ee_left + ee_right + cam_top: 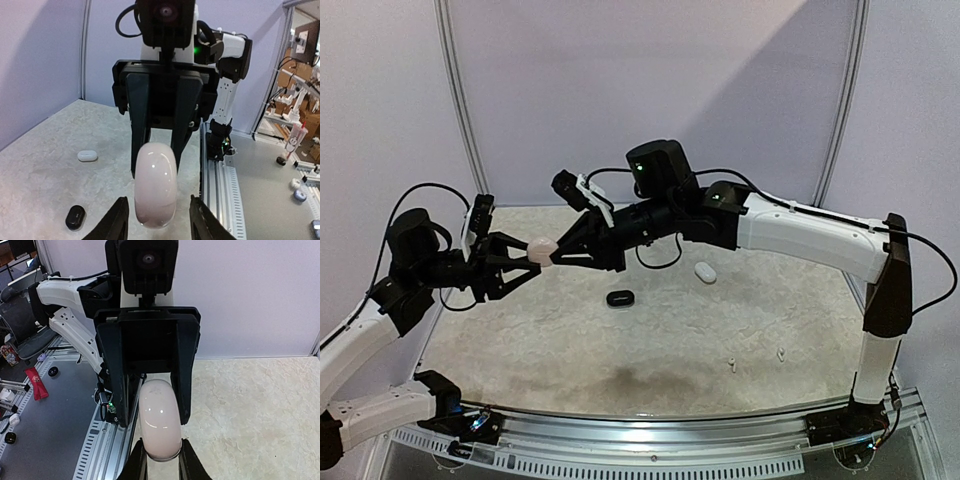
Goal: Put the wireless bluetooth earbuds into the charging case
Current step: Pass from the right arm to the left
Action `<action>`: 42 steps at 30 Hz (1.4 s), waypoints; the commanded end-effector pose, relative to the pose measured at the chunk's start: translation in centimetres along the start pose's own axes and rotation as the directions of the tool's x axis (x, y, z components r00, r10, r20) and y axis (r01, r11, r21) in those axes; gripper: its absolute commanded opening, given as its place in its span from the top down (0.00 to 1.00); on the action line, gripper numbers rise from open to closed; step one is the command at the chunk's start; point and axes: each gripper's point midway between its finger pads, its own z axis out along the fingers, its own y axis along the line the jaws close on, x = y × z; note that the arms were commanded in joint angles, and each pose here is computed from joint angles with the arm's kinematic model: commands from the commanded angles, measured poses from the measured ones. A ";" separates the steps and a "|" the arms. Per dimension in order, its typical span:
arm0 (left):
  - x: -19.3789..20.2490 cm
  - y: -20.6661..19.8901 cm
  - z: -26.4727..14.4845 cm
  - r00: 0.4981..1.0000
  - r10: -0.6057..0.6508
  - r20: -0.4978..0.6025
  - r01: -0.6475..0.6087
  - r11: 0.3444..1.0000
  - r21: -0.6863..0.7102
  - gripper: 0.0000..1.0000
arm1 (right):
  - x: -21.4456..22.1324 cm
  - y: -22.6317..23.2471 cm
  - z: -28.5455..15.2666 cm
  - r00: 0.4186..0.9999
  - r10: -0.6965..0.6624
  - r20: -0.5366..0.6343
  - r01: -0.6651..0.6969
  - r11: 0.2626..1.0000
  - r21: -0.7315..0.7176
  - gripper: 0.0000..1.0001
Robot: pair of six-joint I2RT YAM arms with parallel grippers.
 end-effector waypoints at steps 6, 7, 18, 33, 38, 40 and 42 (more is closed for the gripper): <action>-0.3 -0.3 0.1 1.000 0.006 0.003 -0.006 1.000 0.001 0.75 | -2.1 0.9 -1.2 0.997 -0.056 0.045 0.055 0.998 0.012 1.00; -0.4 -0.3 0.1 1.000 0.005 0.005 -0.005 1.000 0.002 0.73 | -2.1 0.9 -1.1 0.997 -0.057 0.047 0.057 0.998 0.011 1.00; -1.1 -0.6 0.6 1.000 0.017 0.022 -0.018 1.000 0.021 1.00 | -1.6 0.7 -0.8 0.998 -0.053 0.033 0.053 0.999 0.012 1.00; -1.7 -0.8 0.8 0.999 0.016 0.047 -0.018 0.999 0.036 0.79 | -1.6 0.5 -0.8 0.998 -0.057 0.038 0.057 0.998 0.017 1.00; -2.1 -1.0 0.8 0.998 0.028 0.058 -0.031 0.999 0.044 0.97 | -1.5 0.4 -0.7 0.998 -0.055 0.035 0.055 0.998 0.018 1.00; -2.2 -1.1 0.8 0.998 0.032 0.061 -0.035 0.998 0.046 1.00 | -1.2 0.4 -0.5 0.998 -0.051 0.028 0.050 0.999 0.018 1.00; -2.1 -1.3 0.7 0.998 0.044 0.054 -0.047 0.998 0.053 1.00 | -1.2 0.0 -0.5 0.999 -0.046 0.028 0.045 0.998 0.035 0.75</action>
